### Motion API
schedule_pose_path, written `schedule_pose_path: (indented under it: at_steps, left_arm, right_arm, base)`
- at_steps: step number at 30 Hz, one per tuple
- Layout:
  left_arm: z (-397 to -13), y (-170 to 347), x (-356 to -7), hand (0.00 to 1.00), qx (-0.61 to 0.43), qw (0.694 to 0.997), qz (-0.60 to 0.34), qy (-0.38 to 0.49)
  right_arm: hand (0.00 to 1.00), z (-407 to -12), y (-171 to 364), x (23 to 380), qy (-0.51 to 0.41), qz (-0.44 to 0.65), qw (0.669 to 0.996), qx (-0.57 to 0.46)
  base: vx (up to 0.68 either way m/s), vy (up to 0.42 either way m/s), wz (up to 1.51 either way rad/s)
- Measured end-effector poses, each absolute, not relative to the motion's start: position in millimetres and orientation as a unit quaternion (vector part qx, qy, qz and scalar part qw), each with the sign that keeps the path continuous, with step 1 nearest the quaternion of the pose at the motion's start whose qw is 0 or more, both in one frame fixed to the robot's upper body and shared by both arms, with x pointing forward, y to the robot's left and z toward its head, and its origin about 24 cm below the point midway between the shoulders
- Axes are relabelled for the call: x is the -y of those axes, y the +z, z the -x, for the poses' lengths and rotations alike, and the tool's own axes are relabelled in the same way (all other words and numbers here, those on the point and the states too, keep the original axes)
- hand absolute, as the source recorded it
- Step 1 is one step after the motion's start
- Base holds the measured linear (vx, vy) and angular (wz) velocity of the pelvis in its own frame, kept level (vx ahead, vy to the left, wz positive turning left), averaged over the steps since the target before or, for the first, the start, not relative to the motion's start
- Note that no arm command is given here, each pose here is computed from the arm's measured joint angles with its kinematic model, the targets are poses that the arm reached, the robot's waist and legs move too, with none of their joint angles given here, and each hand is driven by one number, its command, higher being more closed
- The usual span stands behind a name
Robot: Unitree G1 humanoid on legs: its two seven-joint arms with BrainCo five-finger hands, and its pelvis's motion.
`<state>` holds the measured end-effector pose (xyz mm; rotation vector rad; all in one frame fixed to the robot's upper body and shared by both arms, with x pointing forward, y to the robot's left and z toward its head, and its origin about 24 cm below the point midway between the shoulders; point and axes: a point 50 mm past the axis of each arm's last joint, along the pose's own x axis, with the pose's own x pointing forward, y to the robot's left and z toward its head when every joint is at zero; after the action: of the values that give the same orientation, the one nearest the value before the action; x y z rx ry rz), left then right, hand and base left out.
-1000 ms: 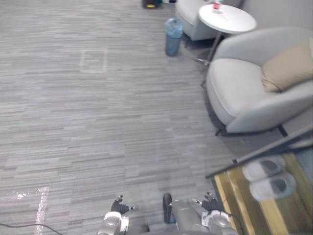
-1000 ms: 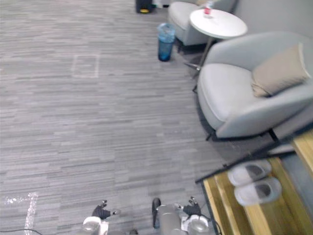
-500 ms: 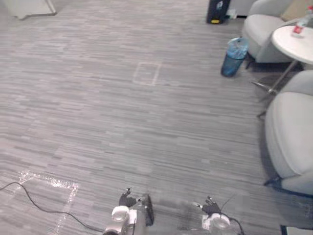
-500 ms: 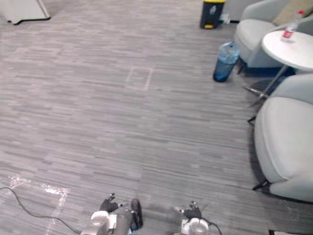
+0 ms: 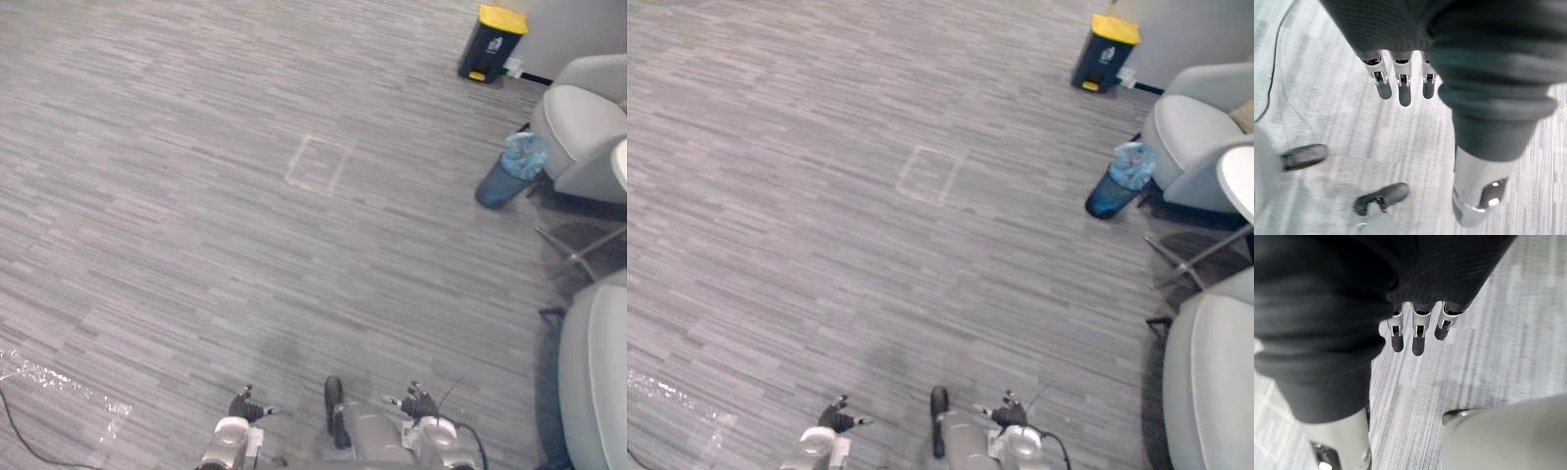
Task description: Organize the slippers on the shoe rack
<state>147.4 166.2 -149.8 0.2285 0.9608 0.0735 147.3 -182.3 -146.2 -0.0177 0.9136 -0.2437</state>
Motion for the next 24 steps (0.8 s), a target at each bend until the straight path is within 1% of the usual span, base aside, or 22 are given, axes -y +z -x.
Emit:
schedule_pose_path:
  at_steps: [2,3,4,5,9,13,14,17,20,22,24]
  left_arm:
    - [-142,-152,-159,0.00,-0.468,0.879,-0.085,0.045]
    - [-136,-153,-157,0.00,-0.471,0.878,-0.065,0.061]
    - [-136,-153,-156,0.00,-0.470,0.878,-0.059,0.065]
    - [-142,-149,-152,0.00,-0.457,0.885,-0.042,0.074]
    - [-152,-143,-156,0.00,-0.433,0.896,-0.031,0.089]
    - [-153,-143,-152,0.00,-0.431,0.898,-0.038,0.074]
    - [-154,-142,-152,0.00,-0.428,0.900,-0.044,0.068]
    - [-151,-145,-161,0.00,-0.440,0.893,-0.063,0.066]
    - [-149,-146,-167,0.00,-0.446,0.890,-0.069,0.070]
    - [-137,-153,-176,0.00,-0.474,0.874,-0.091,0.063]
    - [-133,-154,-180,0.00,-0.481,0.869,-0.095,0.067]
  right_arm:
    - [0.00,-147,-146,185,-0.130,0.002,0.889,-0.439]
    - [0.00,-138,-148,184,-0.121,0.010,0.886,-0.447]
    - [0.00,-138,-148,184,-0.119,0.013,0.887,-0.447]
    - [0.00,-139,-147,188,-0.114,0.026,0.888,-0.445]
    - [0.00,-141,-148,175,-0.109,0.008,0.887,-0.448]
    - [0.00,-144,-147,177,-0.115,0.006,0.888,-0.446]
    - [0.00,-139,-150,181,-0.117,0.014,0.881,-0.459]
    - [0.00,-126,-156,176,-0.112,0.013,0.867,-0.485]
    - [0.00,-128,-156,178,-0.119,0.010,0.868,-0.482]
    - [0.00,-132,-154,181,-0.123,0.008,0.872,-0.474]
    - [0.00,-134,-152,185,-0.121,0.017,0.875,-0.469]
  base:
    - [0.53,-0.147,0.48]
    - [0.22,-0.090,0.60]
    - [0.48,-0.138,0.77]
    - [0.55,-0.121,0.56]
    - [0.51,-0.096,0.30]
    - [0.48,0.043,-0.16]
    - [0.57,0.205,-0.42]
    - [0.48,0.167,-0.01]
    - [0.55,0.187,-0.19]
    - [0.46,0.089,-0.23]
    - [0.32,0.012,-0.35]
